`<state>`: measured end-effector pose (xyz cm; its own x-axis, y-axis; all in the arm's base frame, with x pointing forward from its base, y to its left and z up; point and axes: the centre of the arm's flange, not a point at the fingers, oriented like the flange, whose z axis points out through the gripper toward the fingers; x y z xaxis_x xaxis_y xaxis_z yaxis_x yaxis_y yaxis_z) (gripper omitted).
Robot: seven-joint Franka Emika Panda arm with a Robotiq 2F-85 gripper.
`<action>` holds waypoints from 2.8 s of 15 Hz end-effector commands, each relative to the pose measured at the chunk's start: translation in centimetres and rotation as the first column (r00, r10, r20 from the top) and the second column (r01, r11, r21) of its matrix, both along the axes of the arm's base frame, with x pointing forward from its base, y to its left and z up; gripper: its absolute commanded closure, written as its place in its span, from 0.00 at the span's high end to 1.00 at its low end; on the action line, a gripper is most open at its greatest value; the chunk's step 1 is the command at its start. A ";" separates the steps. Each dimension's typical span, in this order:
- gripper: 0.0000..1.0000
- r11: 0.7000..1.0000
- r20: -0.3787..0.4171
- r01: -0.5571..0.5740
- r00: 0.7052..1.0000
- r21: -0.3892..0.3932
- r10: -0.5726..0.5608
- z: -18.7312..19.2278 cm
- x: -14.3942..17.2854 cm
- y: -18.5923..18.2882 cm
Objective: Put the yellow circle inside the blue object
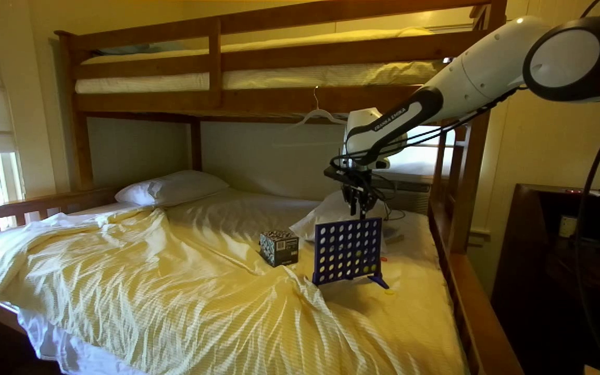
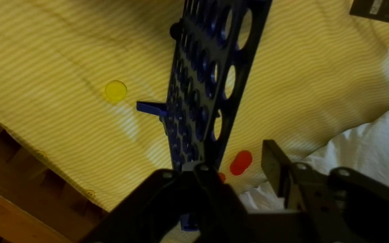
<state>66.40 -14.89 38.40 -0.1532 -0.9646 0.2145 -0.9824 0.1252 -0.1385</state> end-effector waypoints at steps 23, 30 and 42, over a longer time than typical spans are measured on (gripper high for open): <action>1.00 0.878 -0.116 -0.476 0.876 -0.045 0.469 1.9 -6.4 0.6; 1.00 0.644 -0.193 -0.761 0.645 -0.072 0.740 1.4 -9.3 1.1; 1.00 0.207 -0.151 -0.975 0.193 0.085 0.970 1.1 -14.1 2.9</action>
<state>54.36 -12.50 39.23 0.9103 -0.3699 0.1859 -0.3847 -0.9217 0.0498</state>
